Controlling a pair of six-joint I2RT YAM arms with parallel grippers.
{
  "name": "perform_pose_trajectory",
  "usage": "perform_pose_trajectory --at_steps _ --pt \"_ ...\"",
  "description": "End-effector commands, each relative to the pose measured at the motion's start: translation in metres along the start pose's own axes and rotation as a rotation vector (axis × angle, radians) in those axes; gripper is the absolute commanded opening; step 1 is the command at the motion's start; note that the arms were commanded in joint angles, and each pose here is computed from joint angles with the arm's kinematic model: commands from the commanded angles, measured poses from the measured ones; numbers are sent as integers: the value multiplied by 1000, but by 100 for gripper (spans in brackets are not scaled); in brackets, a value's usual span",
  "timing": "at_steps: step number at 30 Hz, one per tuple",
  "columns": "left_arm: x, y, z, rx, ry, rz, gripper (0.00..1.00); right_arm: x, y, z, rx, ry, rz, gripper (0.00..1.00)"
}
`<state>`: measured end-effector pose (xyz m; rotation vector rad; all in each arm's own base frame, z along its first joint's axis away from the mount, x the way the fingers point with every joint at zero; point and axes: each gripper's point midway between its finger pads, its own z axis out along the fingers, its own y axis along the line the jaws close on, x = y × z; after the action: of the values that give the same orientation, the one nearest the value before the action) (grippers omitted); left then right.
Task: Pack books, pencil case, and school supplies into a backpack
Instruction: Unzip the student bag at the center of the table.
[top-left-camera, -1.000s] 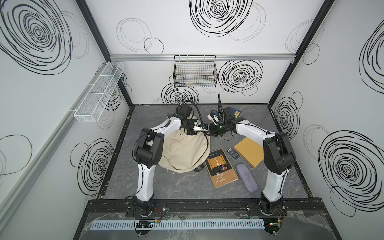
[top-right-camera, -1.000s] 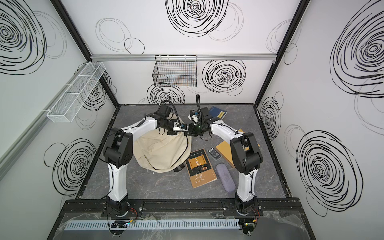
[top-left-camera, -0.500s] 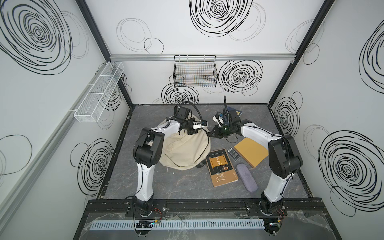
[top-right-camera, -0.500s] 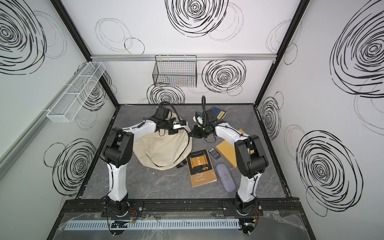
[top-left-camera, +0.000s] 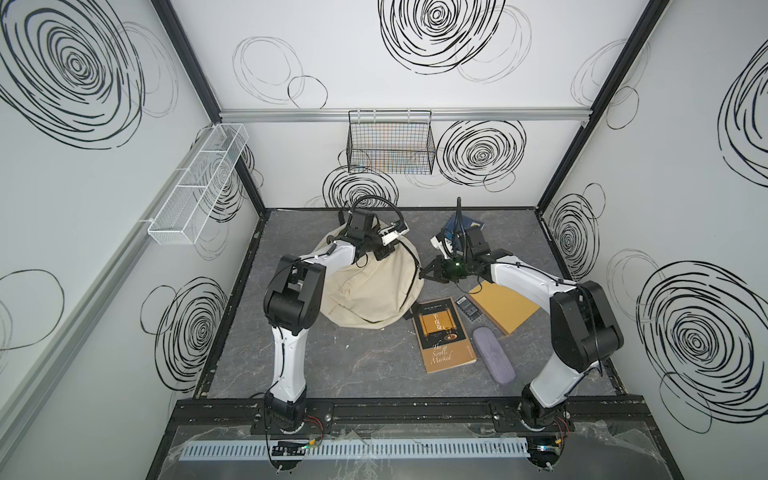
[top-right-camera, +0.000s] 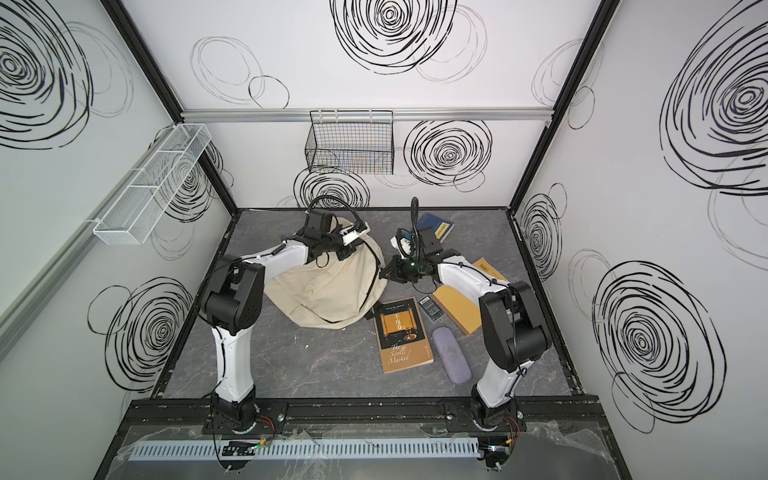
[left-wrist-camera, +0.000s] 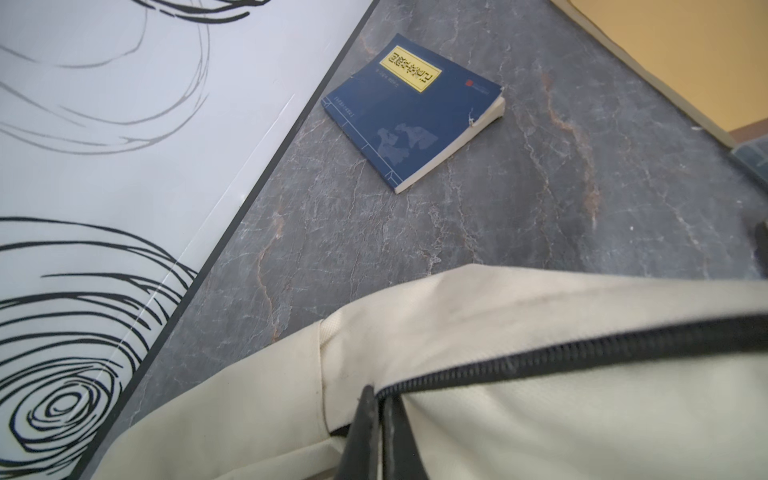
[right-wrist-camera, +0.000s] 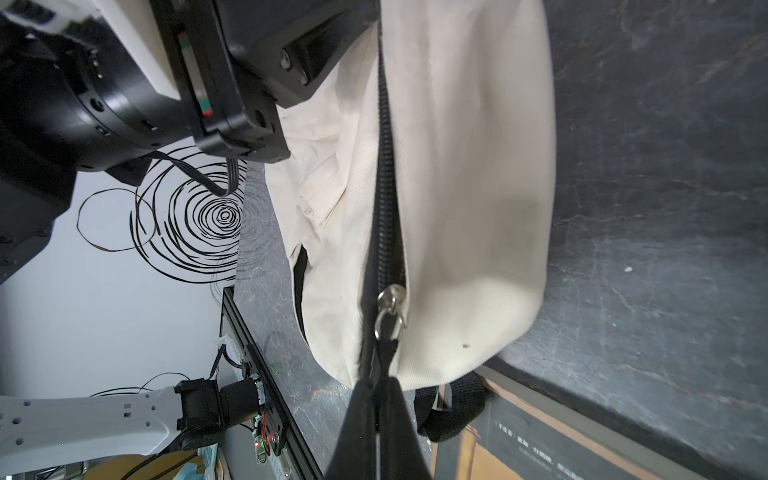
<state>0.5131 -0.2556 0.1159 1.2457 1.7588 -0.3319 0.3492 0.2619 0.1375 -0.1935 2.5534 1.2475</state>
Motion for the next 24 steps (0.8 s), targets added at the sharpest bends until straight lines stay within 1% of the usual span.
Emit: perform_pose_trajectory --at_steps 1,5,9,13,17,19,22,23,24 --pt "-21 41 -14 -137 -62 -74 0 13 8 1 -31 17 8 0" --pt "-19 48 -11 -153 -49 -139 0 29 19 14 -47 54 -3 0" --pt "-15 54 -7 -188 -16 -172 0 38 34 22 -76 63 -11 0" --pt "-16 60 -5 -206 -10 -211 0 48 44 28 -88 77 -19 0" --pt "-14 65 -3 -221 8 -247 0 62 45 35 -95 91 -9 0" --pt "-15 63 -2 -208 10 -254 0 66 42 36 -91 90 4 0" --pt "-21 56 -8 -177 -6 -257 0 62 35 34 -70 62 11 0" --pt "-25 55 -12 -169 -16 -271 4 56 33 32 -65 48 11 0" --pt "-30 54 -19 -162 -31 -289 21 52 32 30 -64 37 12 0"
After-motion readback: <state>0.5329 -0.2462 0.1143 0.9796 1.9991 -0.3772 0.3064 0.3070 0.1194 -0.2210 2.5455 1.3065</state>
